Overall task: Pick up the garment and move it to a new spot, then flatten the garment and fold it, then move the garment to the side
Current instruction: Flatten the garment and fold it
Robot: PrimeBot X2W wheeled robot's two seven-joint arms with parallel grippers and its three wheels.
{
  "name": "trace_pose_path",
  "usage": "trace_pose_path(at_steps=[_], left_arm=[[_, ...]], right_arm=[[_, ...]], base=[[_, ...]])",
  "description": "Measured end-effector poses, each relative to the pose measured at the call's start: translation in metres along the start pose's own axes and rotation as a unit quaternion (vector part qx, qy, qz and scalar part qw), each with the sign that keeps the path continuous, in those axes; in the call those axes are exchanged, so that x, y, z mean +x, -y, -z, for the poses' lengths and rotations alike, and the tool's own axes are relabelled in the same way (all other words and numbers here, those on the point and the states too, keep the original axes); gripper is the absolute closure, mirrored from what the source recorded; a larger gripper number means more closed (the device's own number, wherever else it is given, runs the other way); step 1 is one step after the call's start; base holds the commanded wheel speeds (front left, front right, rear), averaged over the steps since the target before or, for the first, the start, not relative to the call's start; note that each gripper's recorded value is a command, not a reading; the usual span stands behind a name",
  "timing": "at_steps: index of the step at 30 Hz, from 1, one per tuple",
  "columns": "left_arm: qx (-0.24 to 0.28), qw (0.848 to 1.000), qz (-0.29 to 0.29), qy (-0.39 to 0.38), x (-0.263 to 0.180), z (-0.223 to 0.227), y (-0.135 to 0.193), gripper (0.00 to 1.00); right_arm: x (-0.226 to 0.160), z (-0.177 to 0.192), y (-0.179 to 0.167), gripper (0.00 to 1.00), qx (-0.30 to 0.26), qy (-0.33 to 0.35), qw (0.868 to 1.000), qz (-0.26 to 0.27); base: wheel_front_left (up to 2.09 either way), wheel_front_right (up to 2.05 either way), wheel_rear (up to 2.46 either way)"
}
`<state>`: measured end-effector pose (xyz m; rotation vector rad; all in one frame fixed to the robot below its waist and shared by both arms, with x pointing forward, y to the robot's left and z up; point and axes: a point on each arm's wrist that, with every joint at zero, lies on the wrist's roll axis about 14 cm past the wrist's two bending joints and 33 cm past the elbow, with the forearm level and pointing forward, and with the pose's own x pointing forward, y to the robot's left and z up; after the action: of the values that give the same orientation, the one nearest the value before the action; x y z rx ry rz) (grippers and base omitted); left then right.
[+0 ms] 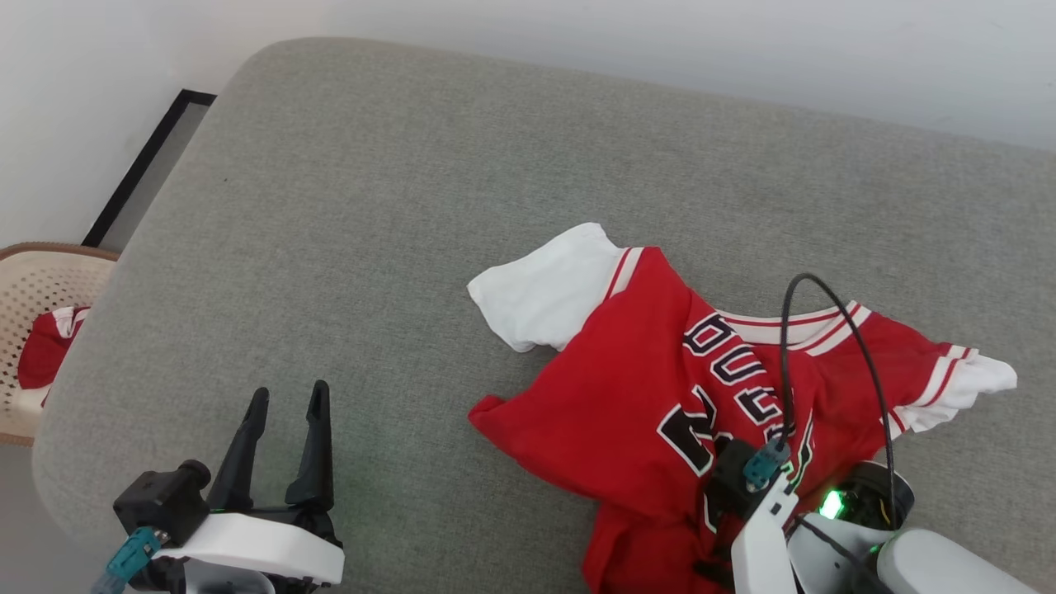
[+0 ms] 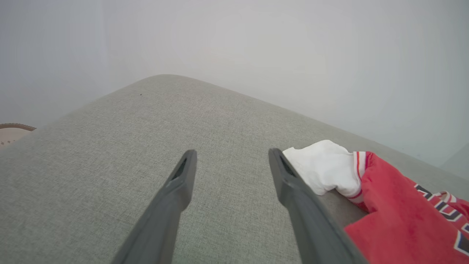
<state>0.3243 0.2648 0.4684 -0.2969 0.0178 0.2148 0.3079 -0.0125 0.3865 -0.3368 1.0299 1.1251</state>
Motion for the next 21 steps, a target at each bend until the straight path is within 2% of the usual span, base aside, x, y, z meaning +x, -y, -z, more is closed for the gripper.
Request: trace_pose_path(at_steps=[1, 5, 12, 18, 21], left_arm=[[0.000, 1.000, 0.001, 0.000, 0.001, 0.000, 0.000, 0.00], [0.002, 1.000, 0.005, 0.001, 0.002, -0.001, 0.001, 0.00], [0.013, 1.000, 0.021, 0.003, 0.008, -0.005, 0.004, 0.00], [0.031, 0.998, 0.055, 0.002, 0.018, -0.009, 0.013, 0.00], [0.045, 0.996, 0.081, 0.006, 0.029, -0.015, 0.022, 0.00]], right_arm=[[0.000, -0.002, 0.003, 0.00, 0.003, 0.008, 1.000, 0.006], [-0.003, -0.008, 0.004, 0.00, 0.016, 0.030, 0.999, 0.012], [-0.032, -0.040, 0.016, 0.00, 0.045, 0.129, 0.990, 0.043], [-0.072, -0.064, 0.037, 0.00, 0.061, 0.239, 0.963, 0.109], [-0.094, -0.069, 0.049, 0.00, 0.072, 0.291, 0.943, 0.146]], base=[[0.00, 0.00, 0.00], [0.00, 0.00, 0.00], [0.00, 0.00, 0.00], [0.00, 0.00, 0.00], [0.00, 0.00, 0.00]])
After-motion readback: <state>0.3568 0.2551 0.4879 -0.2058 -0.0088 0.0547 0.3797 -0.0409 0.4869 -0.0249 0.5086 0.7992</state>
